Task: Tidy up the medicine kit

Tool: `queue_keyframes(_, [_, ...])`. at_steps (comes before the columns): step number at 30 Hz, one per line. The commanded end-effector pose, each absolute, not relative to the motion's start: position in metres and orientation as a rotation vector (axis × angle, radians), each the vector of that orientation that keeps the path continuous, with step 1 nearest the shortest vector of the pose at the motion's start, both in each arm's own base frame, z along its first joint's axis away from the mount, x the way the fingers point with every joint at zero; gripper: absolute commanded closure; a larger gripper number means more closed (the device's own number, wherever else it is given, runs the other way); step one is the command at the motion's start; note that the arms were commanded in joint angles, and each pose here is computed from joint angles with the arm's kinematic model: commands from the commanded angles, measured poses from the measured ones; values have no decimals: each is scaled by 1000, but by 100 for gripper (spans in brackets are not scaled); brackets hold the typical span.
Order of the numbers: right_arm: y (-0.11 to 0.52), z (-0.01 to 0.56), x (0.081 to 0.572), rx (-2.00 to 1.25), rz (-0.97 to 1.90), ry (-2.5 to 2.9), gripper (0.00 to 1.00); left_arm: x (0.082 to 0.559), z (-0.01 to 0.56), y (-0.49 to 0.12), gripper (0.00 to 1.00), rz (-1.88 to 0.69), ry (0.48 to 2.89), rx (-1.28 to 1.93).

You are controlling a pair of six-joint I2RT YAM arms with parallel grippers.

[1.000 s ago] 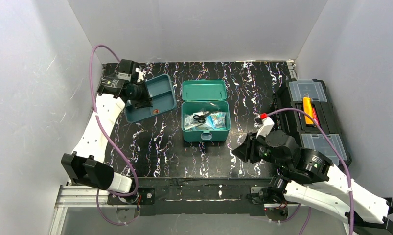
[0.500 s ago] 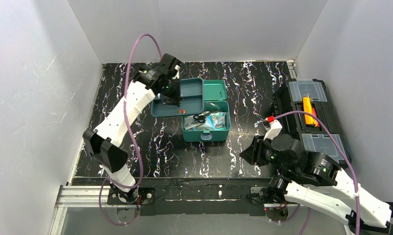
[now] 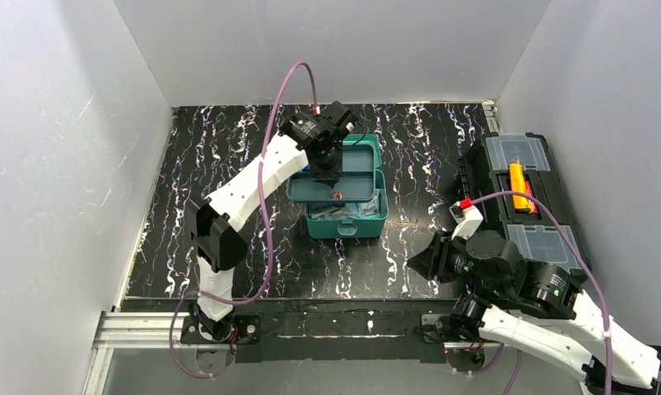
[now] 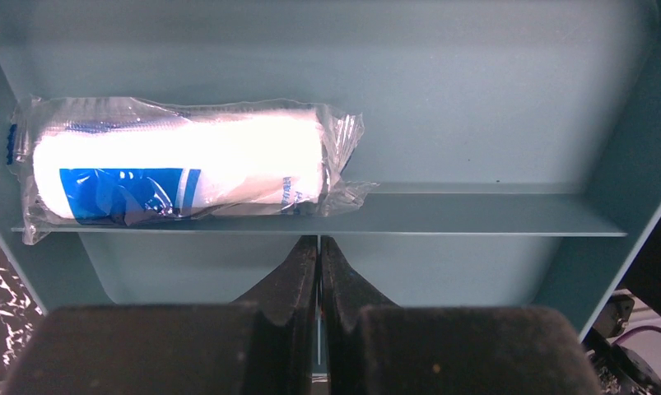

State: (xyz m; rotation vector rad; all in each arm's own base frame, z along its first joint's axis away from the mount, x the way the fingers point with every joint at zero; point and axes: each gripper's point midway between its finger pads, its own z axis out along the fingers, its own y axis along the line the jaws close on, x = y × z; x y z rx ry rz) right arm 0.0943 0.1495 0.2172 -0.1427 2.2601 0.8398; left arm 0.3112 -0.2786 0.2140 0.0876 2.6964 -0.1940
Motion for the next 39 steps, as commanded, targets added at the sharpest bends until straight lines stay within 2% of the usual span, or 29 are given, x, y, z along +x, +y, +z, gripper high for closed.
queue_keyframes(1, [149, 214, 91, -127, 866, 2264, 57, 315, 220, -280, 100, -150, 2651, -10])
queue_keyframes(16, [142, 209, 83, -115, 898, 2263, 57, 319, 186, -312, 100, -139, 2675, -72])
queue_keyframes(39, [139, 202, 80, -132, 894, 2269, 57, 303, 163, -321, 100, -80, 2703, -65])
